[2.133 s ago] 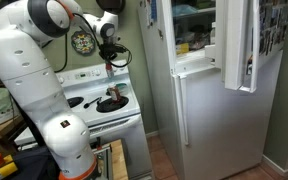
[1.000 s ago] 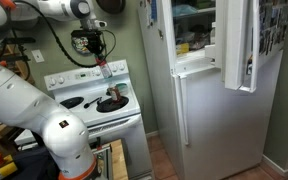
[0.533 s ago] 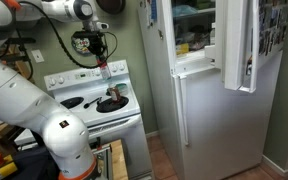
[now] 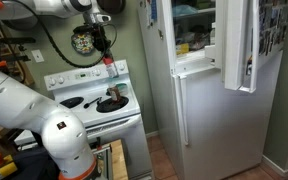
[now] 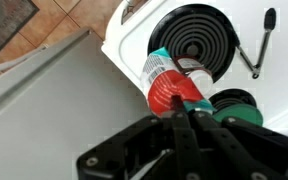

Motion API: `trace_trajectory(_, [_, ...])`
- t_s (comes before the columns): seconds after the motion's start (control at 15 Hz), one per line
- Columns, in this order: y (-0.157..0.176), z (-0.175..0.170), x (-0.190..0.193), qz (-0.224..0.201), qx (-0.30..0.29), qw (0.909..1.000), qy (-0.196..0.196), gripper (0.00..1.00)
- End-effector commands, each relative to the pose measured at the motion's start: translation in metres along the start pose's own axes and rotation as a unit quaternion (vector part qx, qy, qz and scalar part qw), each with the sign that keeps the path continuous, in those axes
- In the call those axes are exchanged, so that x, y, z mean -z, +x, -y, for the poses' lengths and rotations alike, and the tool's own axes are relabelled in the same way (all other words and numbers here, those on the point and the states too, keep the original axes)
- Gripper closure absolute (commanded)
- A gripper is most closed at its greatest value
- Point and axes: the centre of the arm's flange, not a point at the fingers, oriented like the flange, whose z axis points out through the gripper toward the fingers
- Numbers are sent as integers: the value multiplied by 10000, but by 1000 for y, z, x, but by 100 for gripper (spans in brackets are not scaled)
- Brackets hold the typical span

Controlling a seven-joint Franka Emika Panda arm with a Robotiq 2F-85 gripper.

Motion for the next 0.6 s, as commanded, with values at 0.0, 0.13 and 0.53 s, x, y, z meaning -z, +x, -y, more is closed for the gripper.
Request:
trace_trajectory(0.0, [-38, -37, 23, -60, -789, 9952, -584, 100])
trace_trajectory(0.13, [-46, -58, 36, -220, -1207, 9892, -798, 100])
trace_trajectory(0.53, [-41, -79, 52, -410, -1461, 9842, -913, 99])
